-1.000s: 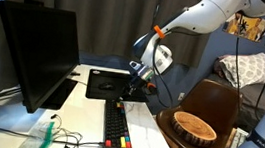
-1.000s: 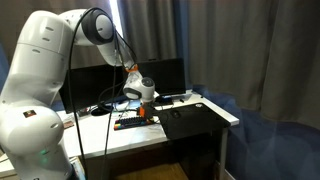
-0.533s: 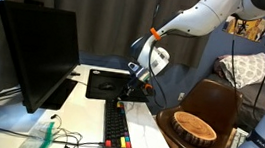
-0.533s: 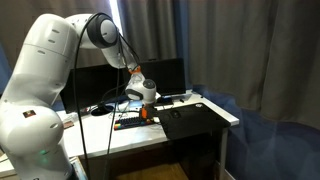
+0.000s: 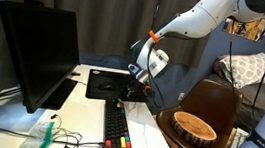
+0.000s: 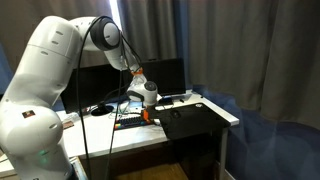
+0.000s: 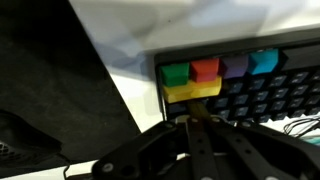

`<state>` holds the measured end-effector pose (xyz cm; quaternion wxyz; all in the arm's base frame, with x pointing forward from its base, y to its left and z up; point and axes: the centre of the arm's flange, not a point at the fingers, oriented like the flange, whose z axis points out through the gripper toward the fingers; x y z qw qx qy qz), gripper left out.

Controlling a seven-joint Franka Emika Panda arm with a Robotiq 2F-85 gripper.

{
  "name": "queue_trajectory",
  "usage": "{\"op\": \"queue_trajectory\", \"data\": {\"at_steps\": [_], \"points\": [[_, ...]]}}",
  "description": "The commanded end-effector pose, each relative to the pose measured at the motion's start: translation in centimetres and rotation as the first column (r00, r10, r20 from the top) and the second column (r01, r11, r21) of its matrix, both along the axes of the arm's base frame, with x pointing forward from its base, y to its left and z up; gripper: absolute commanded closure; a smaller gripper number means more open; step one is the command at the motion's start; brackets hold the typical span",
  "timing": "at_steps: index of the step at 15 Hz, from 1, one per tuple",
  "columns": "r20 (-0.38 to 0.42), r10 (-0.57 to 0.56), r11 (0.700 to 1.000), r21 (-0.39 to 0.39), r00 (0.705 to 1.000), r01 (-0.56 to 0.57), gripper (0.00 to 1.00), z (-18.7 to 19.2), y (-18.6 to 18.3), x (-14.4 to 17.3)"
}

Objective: Press one black key on the right side of the keyboard.

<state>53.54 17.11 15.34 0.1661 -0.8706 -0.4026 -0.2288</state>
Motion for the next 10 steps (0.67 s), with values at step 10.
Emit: {"op": "queue_trajectory", "data": {"at_steps": [10], "points": [[0.043, -0.009, 1.000, 0.007, 0.999, 0.009, 1.00, -0.1, 0.8, 0.2]]}}
